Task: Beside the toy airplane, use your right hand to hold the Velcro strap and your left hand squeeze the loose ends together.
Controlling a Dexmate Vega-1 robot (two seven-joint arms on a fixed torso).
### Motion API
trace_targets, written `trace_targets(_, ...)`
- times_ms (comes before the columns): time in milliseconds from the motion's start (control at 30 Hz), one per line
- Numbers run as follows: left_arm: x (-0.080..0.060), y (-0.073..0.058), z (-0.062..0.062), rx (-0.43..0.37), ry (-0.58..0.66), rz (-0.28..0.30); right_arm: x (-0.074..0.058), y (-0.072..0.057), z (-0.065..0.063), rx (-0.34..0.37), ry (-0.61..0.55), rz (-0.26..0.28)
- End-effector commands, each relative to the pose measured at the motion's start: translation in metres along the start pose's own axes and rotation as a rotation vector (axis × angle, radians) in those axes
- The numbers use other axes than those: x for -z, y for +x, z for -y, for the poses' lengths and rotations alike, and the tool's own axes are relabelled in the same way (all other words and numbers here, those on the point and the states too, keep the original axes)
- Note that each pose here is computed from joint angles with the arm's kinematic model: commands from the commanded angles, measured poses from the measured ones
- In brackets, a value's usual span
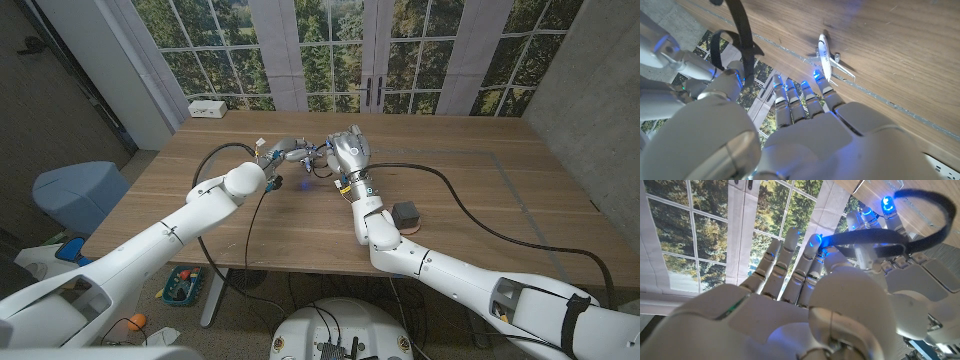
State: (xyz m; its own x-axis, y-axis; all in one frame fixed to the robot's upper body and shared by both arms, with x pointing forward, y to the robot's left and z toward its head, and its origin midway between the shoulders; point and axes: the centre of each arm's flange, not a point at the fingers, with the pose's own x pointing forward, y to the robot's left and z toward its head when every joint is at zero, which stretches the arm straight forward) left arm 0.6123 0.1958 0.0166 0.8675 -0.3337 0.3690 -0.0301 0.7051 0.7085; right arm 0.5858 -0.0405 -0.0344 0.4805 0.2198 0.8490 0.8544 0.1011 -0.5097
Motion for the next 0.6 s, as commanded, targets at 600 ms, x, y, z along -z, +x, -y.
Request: trace_targets(600, -0.0120, -0.0045, 0.0103, -0.005, 0.017, -0.001, 0.0038, -0.0091, 0.0036, 0.006, -0.014, 0.029)
